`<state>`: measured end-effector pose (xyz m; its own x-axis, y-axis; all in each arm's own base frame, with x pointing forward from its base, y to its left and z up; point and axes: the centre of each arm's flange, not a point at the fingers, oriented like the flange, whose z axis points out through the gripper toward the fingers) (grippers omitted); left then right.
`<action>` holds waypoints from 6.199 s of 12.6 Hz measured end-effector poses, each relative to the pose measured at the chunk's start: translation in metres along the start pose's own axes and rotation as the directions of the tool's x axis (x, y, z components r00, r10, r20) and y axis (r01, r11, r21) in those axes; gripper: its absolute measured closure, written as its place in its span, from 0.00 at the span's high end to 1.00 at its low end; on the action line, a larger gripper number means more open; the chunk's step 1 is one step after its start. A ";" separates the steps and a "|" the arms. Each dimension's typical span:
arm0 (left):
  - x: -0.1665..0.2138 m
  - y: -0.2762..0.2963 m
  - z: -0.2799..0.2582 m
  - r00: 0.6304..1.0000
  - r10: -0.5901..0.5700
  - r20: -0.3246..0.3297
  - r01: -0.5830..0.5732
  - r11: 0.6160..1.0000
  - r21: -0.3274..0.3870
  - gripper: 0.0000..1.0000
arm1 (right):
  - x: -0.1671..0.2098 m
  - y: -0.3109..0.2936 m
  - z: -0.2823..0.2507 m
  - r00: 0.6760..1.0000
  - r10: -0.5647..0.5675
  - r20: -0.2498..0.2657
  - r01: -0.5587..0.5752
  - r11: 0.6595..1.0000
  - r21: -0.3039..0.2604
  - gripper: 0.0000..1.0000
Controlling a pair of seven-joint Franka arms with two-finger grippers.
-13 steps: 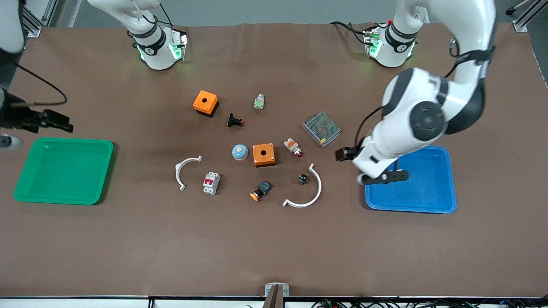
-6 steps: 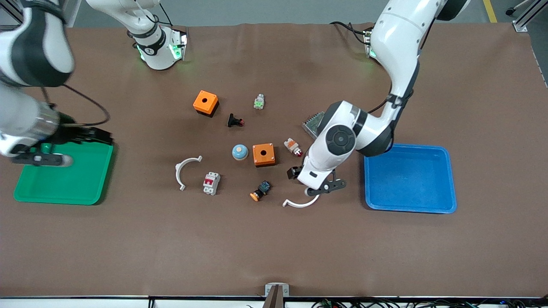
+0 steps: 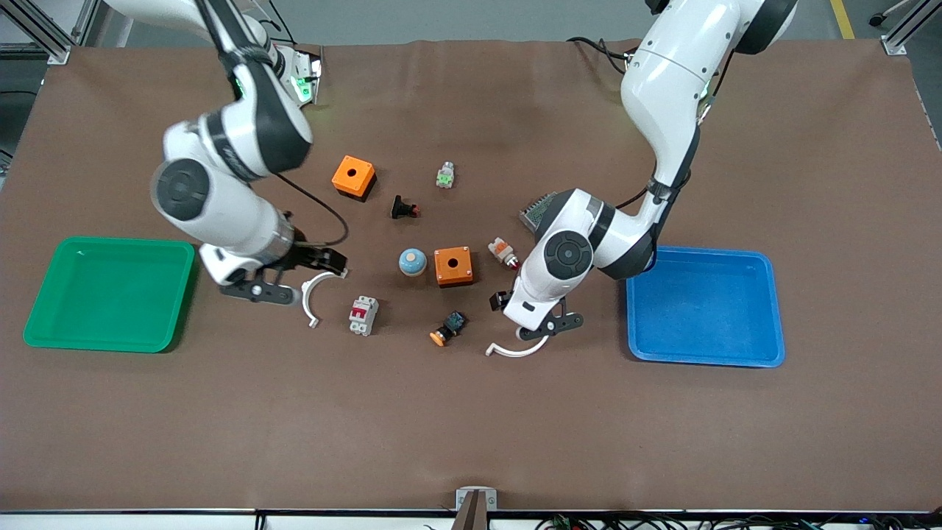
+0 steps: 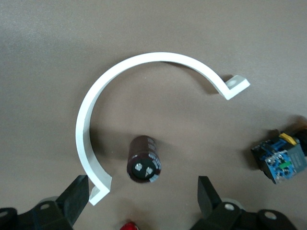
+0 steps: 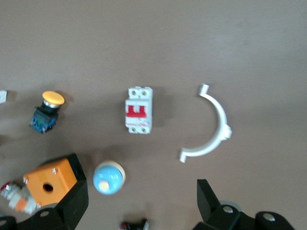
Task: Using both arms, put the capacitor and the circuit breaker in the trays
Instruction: 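Lower the left gripper to the capacitor while the right gripper reaches the breaker, then grasp the capacitor with the left gripper while the right gripper grasps the breaker, then carry the capacitor to the blue tray while the right gripper carries the breaker, then open the left gripper to drop the capacitor into the blue tray, then lower the breaker into the green tray with the right gripper while the left gripper withdraws, then open the right gripper and lift it away from the green tray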
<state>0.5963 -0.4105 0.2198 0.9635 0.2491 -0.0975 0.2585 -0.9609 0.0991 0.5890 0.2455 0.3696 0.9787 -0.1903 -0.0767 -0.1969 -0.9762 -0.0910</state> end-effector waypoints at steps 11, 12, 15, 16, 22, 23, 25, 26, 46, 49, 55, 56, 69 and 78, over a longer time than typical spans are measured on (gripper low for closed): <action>-0.003 -0.002 0.031 1.000 0.019 0.000 -0.019 0.999 0.030 0.56 | 0.006 -0.027 0.140 0.999 0.014 -0.045 -0.017 0.998 -0.059 1.00; -0.003 -0.002 0.031 1.000 0.019 0.000 -0.019 0.999 0.029 0.50 | 0.009 -0.025 0.144 0.998 0.009 -0.057 -0.013 0.998 -0.066 1.00; -0.002 -0.001 0.029 1.000 0.019 -0.004 -0.019 0.999 0.026 0.34 | 0.014 -0.022 0.157 0.997 0.008 -0.081 -0.013 0.998 -0.065 1.00; -0.001 0.000 0.028 1.000 0.015 -0.006 -0.015 1.000 0.025 0.34 | 0.016 -0.021 0.161 0.996 0.007 -0.087 -0.012 0.998 -0.065 0.98; 0.042 -0.028 -0.062 0.997 -0.067 -0.038 0.067 0.998 -0.006 0.34 | 0.019 -0.017 0.171 0.995 0.012 -0.095 -0.018 0.998 -0.067 0.71; 0.056 -0.049 -0.085 0.995 -0.101 -0.026 0.101 0.995 0.005 0.34 | 0.020 -0.016 0.171 0.995 0.016 -0.096 -0.023 0.997 -0.067 0.59; 0.082 -0.102 -0.113 0.991 -0.135 0.020 0.134 0.990 0.050 0.34 | 0.021 -0.015 0.171 0.995 0.025 -0.096 -0.031 0.997 -0.066 0.39; 0.095 -0.133 -0.121 0.990 -0.132 0.045 0.129 0.989 0.068 0.34 | 0.022 -0.014 0.170 0.995 0.028 -0.097 -0.035 0.997 -0.066 0.39; 0.121 -0.335 -0.027 0.996 0.042 0.076 -0.055 0.982 0.182 0.34 | 0.091 0.521 0.037 0.991 -0.127 -0.043 0.121 0.984 -0.128 0.39; 0.120 -0.337 -0.019 0.997 0.044 0.063 -0.055 0.983 0.177 0.39 | 0.081 0.543 0.060 0.984 -0.171 -0.041 0.165 0.977 -0.134 0.39; 0.111 -0.331 -0.123 0.997 0.048 0.056 -0.058 0.980 0.188 0.88 | 0.081 0.556 0.096 0.981 -0.189 -0.043 0.182 0.973 -0.142 0.39; 0.104 -0.330 -0.157 0.997 0.062 0.043 -0.069 0.980 0.187 0.99 | 0.081 0.559 0.101 0.982 -0.183 -0.045 0.175 0.975 -0.140 0.39; 0.000 -0.340 -0.432 0.982 0.137 -0.127 -0.124 0.986 0.110 1.00 | 0.132 0.498 0.016 0.968 -0.251 0.026 0.253 0.966 -0.056 1.00; 0.028 -0.330 -0.446 0.976 0.155 -0.156 -0.140 0.985 0.102 1.00 | 0.127 0.272 -0.059 0.980 -0.163 0.113 0.175 0.979 -0.102 1.00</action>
<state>0.5685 -0.0328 0.6262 0.9908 0.1130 0.0744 0.1126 -0.9936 0.0101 0.6630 -0.0503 0.3941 0.9850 -0.0152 -0.1720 -0.0156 -0.9999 -0.0009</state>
